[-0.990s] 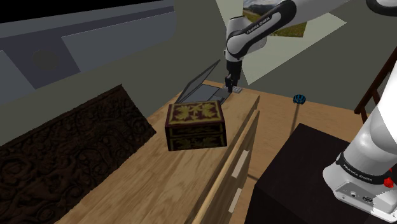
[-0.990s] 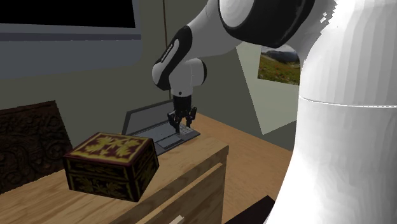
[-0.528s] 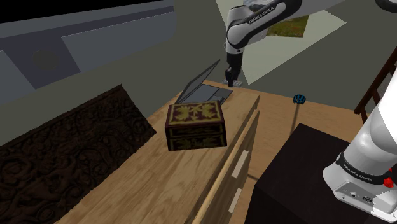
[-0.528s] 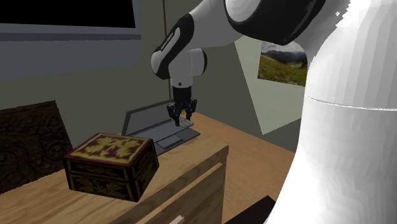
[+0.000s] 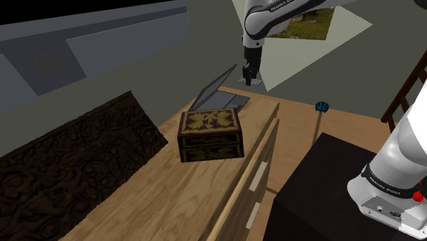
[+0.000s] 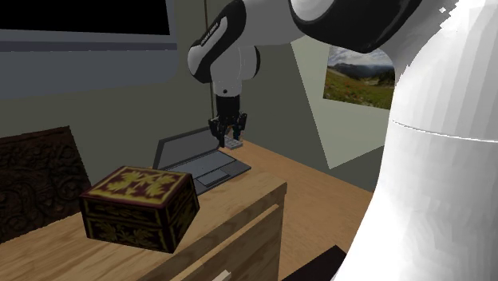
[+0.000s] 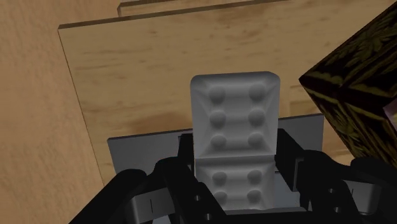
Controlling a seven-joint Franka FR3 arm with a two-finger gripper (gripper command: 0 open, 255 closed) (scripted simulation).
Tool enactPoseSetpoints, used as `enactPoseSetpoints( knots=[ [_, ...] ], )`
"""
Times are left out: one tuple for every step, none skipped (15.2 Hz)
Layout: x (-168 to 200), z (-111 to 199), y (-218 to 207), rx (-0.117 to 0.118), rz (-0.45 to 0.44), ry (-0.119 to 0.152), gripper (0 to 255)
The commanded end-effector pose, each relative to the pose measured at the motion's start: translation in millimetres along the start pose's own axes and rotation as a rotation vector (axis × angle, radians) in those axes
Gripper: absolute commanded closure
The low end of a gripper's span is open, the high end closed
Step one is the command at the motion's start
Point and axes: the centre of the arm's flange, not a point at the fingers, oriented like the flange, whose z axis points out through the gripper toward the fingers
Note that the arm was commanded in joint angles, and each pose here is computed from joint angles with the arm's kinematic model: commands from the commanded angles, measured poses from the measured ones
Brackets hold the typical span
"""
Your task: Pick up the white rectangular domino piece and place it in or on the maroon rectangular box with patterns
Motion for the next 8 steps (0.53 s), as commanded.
enactPoseSetpoints(
  knots=[
    [0.4, -11.0, 0.0, 0.0, 0.0, 0.0, 255],
    [0.5, -16.3, 0.0, 0.0, 0.0, 0.0, 255],
    [0.5, -21.6, -0.1, 0.0, 0.0, 0.0, 255],
    [0.5, -21.8, -0.1, 0.0, 0.0, 0.0, 255],
    [2.2, -21.9, -13.2, 0.0, 0.0, 0.0, 255],
    [3.9, -22.1, -26.3, 0.0, 0.0, 0.0, 255],
    [5.6, -22.2, -39.4, 0.0, 0.0, 0.0, 255],
    [7.3, -22.3, -52.5, 0.0, 0.0, 0.0, 255]
  ],
)
